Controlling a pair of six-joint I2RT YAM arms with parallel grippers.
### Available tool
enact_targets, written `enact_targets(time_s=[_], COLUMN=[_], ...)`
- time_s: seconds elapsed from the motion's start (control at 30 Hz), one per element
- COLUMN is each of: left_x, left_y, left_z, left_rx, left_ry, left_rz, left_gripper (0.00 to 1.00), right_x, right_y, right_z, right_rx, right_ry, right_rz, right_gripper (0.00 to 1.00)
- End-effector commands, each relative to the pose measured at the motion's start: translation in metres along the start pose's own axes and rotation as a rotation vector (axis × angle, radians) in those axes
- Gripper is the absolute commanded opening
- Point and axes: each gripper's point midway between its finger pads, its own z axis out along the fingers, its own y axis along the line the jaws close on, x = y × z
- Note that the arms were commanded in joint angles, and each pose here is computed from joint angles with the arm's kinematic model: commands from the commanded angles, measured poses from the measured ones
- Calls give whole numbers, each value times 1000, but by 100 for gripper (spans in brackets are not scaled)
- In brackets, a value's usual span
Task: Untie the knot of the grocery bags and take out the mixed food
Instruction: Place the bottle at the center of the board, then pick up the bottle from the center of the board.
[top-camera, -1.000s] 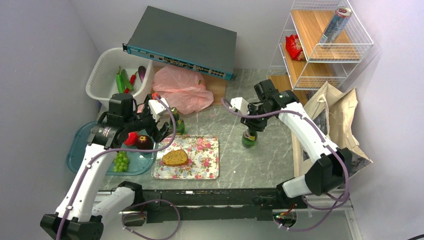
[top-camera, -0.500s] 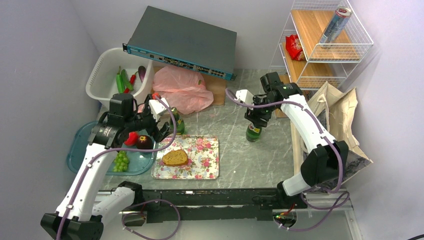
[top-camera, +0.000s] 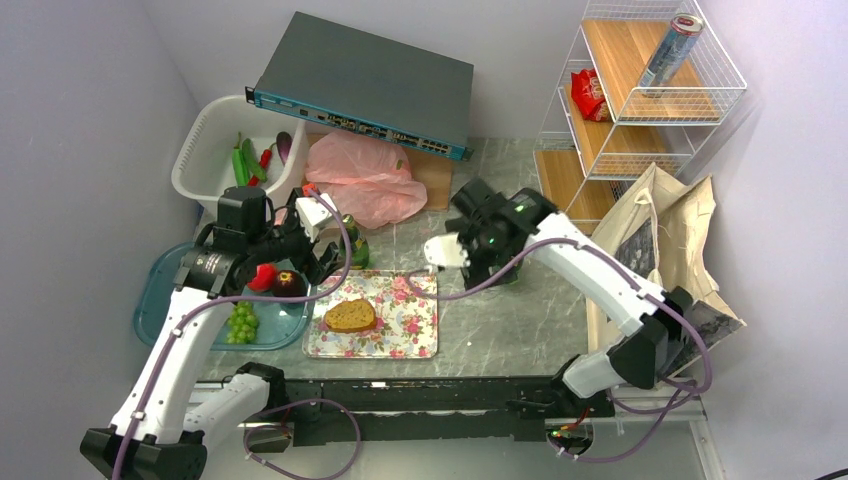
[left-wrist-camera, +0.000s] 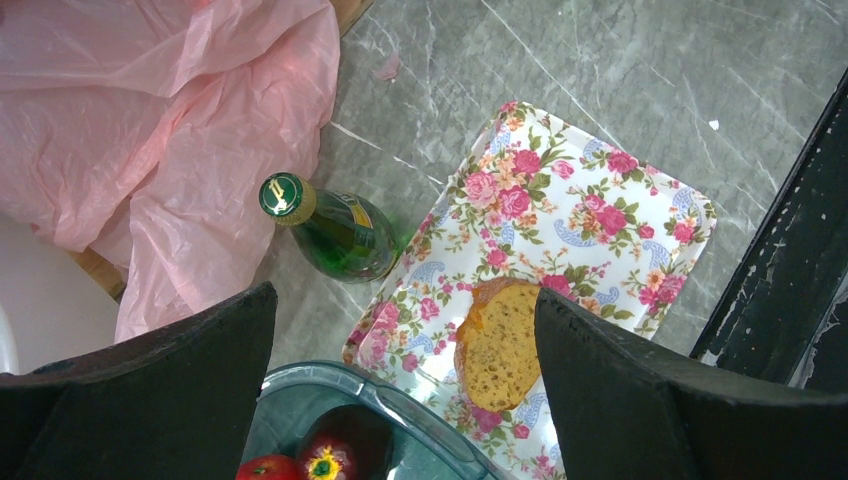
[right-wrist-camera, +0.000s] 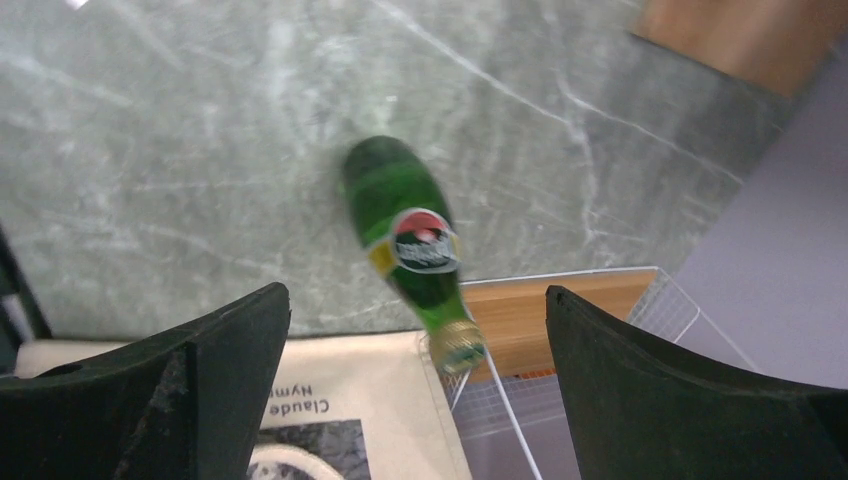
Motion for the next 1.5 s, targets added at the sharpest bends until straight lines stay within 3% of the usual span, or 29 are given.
enact_targets(time_s=[0.0, 0.13, 0.47, 0.7, 1.2, 1.37, 1.47], left_x=[-18, -16, -8, -6, -2, -1, -2], left_y=[1, -1, 0, -3, -1, 0, 1], left_z=[-13, -16, -21, -23, -20, -17, -17], left_rx=[-33, -38, -66, -70, -76, -72, -71], left_ry=[-41, -34, -10, -15, -9, -9, -8], left_rz=[-3, -5, 7, 9, 17, 11, 10], left_gripper=[99, 99, 99, 99, 99, 99, 99], right_x=[29, 38, 56, 65, 103, 116, 117], right_y=[21, 24, 32, 17, 8, 9, 5], right_z=[25, 53, 100, 120, 120, 123, 122], right_rx=[-68, -107, -100, -28, -101, -112, -106], right_ry=[303, 461, 649, 718, 783, 793, 779], right_rz=[-106, -132, -339, -433, -412, -409, -415], right_gripper=[100, 99, 98, 100, 99, 86, 69])
